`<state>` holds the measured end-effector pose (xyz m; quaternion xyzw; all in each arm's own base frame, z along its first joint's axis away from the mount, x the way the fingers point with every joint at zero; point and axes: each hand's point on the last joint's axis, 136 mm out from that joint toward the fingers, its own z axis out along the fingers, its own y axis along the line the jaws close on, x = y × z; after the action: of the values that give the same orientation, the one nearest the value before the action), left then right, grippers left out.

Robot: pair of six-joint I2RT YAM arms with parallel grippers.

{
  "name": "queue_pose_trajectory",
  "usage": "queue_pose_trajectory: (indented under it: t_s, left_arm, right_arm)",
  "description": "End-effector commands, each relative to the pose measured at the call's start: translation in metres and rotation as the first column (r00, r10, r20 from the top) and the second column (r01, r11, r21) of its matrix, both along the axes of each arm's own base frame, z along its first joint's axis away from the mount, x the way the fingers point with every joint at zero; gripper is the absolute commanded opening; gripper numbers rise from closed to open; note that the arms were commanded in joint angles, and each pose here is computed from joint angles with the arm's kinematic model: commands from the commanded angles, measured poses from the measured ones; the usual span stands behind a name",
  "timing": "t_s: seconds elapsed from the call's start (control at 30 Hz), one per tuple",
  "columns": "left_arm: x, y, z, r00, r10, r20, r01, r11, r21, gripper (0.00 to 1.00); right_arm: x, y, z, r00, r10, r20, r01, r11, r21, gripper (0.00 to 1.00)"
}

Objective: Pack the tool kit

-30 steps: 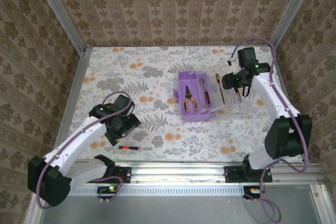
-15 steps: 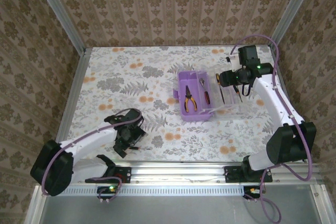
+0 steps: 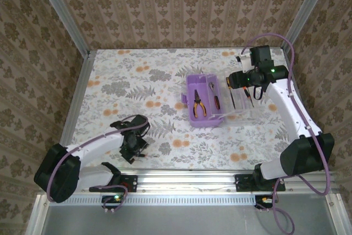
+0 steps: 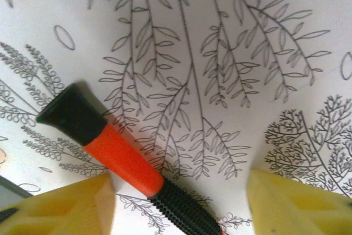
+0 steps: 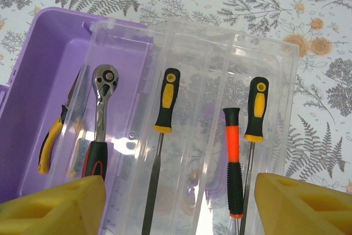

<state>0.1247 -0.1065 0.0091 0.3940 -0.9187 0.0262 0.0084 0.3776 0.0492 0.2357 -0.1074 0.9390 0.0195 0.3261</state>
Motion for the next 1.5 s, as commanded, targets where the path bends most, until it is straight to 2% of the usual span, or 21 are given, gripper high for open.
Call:
queue_pose_trajectory:
  t_s: [0.0, 0.13, 0.33, 0.43, 0.53, 0.7, 0.83, 0.93, 1.07, 1.23, 1.3, 1.47]
  left_arm:
    - [0.046, -0.017, -0.007, 0.987, -0.013, 0.157, 0.02, 0.999, -0.042, 0.55]
    - [0.061, -0.02, -0.01, 0.984, -0.04, 0.172, 0.047, 0.998, -0.038, 0.45]
    - [0.096, -0.029, -0.007, 0.969, -0.085, 0.233, 0.099, 0.994, -0.048, 0.23]
    - [0.118, -0.036, 0.004, 0.95, -0.145, 0.277, 0.162, 0.986, -0.04, 0.15]
    - [0.144, -0.051, 0.022, 0.905, -0.258, 0.338, 0.283, 0.959, -0.027, 0.01]
    - [0.181, -0.079, 0.071, 0.794, -0.431, 0.428, 0.465, 0.885, 0.028, 0.0]
    - [0.204, -0.101, 0.124, 0.691, -0.493, 0.529, 0.554, 0.831, 0.051, 0.0]
    - [0.213, -0.122, 0.163, 0.622, -0.507, 0.597, 0.617, 0.786, 0.024, 0.0]
    - [0.218, -0.16, 0.209, 0.541, -0.469, 0.698, 0.708, 0.702, -0.077, 0.0]
    - [0.216, -0.21, 0.266, 0.459, -0.318, 0.83, 0.795, 0.564, -0.224, 0.0]
    - [0.21, -0.225, 0.285, 0.432, -0.282, 0.857, 0.826, 0.506, -0.25, 0.0]
    - [0.193, -0.249, 0.309, 0.4, -0.244, 0.884, 0.867, 0.413, -0.278, 0.0]
  right_arm:
    - [-0.008, 0.003, 0.018, 1.0, 0.009, 0.02, -0.009, 1.0, 0.003, 0.73]
    - [-0.008, 0.003, 0.02, 1.0, 0.012, 0.024, -0.012, 1.0, -0.002, 0.73]
    - [-0.012, 0.007, 0.014, 1.0, 0.024, 0.004, -0.024, 1.0, 0.01, 0.74]
    - [-0.018, 0.009, 0.024, 0.999, 0.037, 0.027, -0.037, 0.999, 0.017, 0.74]
    - [-0.023, 0.015, 0.025, 0.998, 0.062, 0.029, -0.063, 0.997, 0.035, 0.75]
    - [-0.033, 0.031, 0.024, 0.993, 0.112, 0.02, -0.114, 0.986, 0.123, 0.79]
    - [-0.046, 0.054, 0.03, 0.984, 0.176, 0.022, -0.176, 0.958, 0.226, 0.83]
    - [-0.058, 0.073, 0.037, 0.973, 0.229, 0.033, -0.229, 0.927, 0.297, 0.84]
    - [-0.071, 0.106, 0.045, 0.948, 0.312, 0.055, -0.31, 0.875, 0.373, 0.84]
    - [-0.074, 0.148, 0.05, 0.919, 0.382, 0.093, -0.381, 0.807, 0.45, 0.82]
    - [-0.067, 0.159, 0.048, 0.917, 0.386, 0.103, -0.387, 0.793, 0.471, 0.81]
    - [-0.054, 0.176, 0.05, 0.909, 0.399, 0.124, -0.403, 0.757, 0.515, 0.74]
